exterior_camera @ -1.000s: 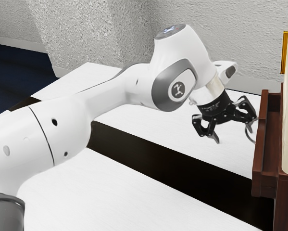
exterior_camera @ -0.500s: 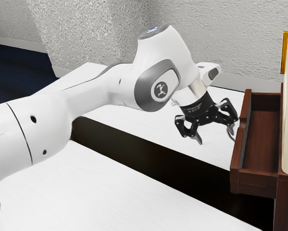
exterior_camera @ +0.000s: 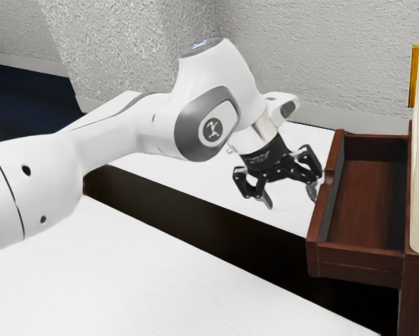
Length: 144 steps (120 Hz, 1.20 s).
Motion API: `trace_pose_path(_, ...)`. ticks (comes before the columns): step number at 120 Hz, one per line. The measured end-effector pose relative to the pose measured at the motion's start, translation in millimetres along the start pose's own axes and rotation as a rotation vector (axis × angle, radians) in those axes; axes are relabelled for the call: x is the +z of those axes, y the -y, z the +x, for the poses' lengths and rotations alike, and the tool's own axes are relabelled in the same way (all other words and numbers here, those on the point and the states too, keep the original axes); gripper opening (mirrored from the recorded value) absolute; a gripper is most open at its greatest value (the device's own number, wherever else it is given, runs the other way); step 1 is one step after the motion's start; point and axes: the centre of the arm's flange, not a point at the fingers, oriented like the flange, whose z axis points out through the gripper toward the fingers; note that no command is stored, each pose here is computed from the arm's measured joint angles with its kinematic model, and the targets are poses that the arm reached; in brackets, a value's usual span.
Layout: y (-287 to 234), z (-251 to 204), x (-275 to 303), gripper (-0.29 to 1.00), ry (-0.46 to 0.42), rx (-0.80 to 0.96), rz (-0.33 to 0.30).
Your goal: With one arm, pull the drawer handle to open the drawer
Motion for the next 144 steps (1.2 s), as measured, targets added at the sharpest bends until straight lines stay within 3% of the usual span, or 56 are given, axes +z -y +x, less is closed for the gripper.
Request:
trace_pose_path(91,56.5,11.1,-25.0,0.64,-0.015,0.038,0.013)
trace_pose_path(128,50.9,-5.9,-105.6,0.67,-0.095,0.082,-0.071)
trace_pose_path(144,68.9,-4.3,-126.7,0.68,-0.093,0.065,-0.065)
